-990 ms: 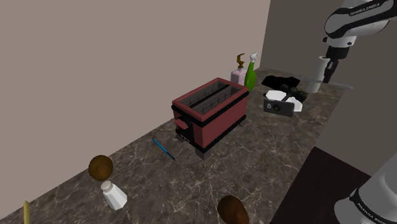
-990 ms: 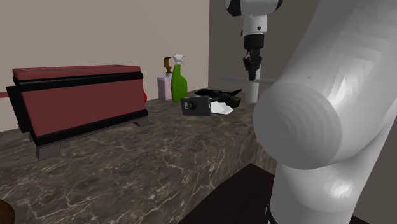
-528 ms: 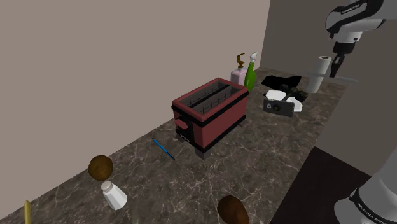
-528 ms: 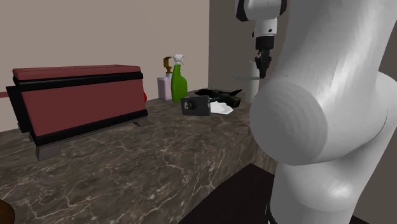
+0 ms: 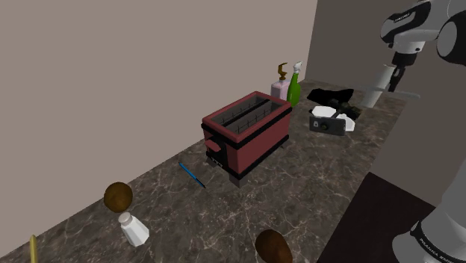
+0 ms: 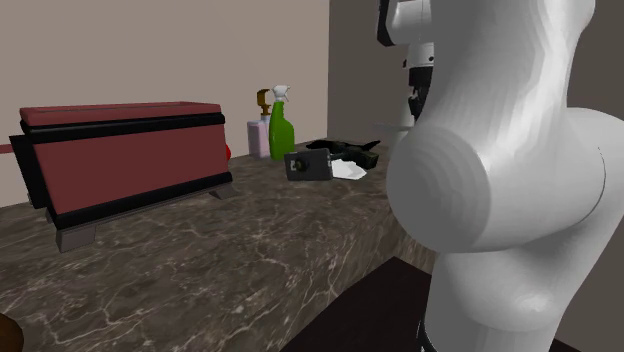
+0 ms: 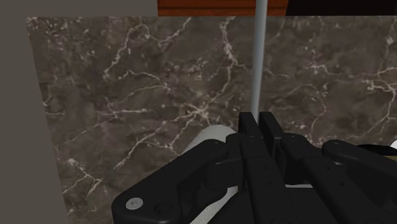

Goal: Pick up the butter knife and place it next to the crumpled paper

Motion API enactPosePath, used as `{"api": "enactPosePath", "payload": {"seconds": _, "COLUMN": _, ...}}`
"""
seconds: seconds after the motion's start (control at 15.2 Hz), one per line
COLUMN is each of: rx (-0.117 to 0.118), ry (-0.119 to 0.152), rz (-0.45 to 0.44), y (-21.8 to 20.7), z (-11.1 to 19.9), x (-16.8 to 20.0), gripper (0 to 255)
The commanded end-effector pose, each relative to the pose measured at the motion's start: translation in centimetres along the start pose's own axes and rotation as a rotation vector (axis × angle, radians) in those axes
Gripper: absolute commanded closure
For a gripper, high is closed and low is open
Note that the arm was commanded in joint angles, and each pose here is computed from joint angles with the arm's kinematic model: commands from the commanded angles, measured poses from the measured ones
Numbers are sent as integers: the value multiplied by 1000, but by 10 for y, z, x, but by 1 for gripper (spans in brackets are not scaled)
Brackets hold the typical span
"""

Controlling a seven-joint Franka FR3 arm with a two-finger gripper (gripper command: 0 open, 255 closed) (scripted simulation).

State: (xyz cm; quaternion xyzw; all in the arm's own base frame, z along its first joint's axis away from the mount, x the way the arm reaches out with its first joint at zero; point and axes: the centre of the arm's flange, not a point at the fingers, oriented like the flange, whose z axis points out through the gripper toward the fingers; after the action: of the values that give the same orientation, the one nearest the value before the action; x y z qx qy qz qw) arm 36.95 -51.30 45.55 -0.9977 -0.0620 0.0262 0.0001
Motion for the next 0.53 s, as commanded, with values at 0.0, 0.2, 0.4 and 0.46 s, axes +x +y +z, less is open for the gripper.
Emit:
{"api": "enactPosePath", "payload": {"seconds": 0.0, "rx": 0, "ry": 0, "rz": 0, "y": 1, "z": 10, "x": 1, "gripper": 255}}
{"api": "enactPosePath", "payload": {"seconds": 0.2, "rx": 0, "ry": 0, "rz": 0, "y": 1, "z": 26, "x": 2, "gripper": 255}}
{"api": "enactPosePath", "payload": {"seconds": 0.4, "rx": 0, "ry": 0, "rz": 0, "y": 1, "z": 42, "x": 2, "gripper": 255}}
{"api": "enactPosePath", "payload": {"seconds": 0.46, "rx": 0, "ry": 0, "rz": 0, "y": 1, "z": 47, "x": 3, "gripper": 255}}
